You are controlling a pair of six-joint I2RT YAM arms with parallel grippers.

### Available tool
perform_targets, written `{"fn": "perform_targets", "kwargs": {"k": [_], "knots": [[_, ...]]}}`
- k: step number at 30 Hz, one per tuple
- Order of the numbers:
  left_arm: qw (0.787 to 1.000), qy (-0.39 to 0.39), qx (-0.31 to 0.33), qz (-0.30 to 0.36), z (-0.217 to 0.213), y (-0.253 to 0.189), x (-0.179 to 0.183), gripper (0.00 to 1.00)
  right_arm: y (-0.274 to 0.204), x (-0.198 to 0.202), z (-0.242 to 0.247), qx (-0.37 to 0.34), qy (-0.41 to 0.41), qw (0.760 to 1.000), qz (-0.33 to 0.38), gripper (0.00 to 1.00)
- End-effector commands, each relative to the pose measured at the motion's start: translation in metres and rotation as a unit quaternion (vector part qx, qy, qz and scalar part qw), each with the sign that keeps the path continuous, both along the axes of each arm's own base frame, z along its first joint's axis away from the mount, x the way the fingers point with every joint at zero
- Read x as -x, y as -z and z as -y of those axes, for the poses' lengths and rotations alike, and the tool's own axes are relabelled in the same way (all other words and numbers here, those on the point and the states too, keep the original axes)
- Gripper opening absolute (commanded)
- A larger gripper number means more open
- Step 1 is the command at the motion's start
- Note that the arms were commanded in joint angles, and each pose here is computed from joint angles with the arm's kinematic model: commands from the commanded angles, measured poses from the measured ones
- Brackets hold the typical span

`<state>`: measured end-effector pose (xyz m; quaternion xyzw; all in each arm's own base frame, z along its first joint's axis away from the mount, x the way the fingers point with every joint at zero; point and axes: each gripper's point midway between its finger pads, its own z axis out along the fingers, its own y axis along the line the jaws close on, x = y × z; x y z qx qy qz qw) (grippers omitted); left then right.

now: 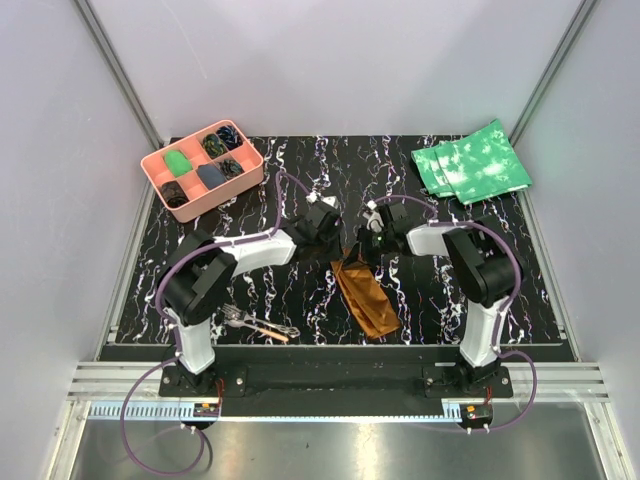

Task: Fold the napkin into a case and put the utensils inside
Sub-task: Grasp the top corner of the smaller rectangle folded napkin from the folded napkin.

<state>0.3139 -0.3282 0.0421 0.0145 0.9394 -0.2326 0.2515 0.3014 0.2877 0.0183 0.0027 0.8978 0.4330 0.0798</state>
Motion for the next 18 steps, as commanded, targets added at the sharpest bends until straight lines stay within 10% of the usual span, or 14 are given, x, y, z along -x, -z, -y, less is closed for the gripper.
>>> {"fn": "perform_targets", "kwargs": {"k": [1, 18], "knots": [[1.0, 0.007, -0.01, 0.003, -0.002, 0.026, -0.009, 0.08, -0.028, 0.017, 0.014, 0.028, -0.019, 0.999, 0.03, 0.02], [0.999, 0.043, -0.014, 0.013, 0.006, 0.021, -0.024, 0.1, -0.007, 0.079, 0.061, 0.091, -0.004, 0.996, 0.013, 0.02]]}}
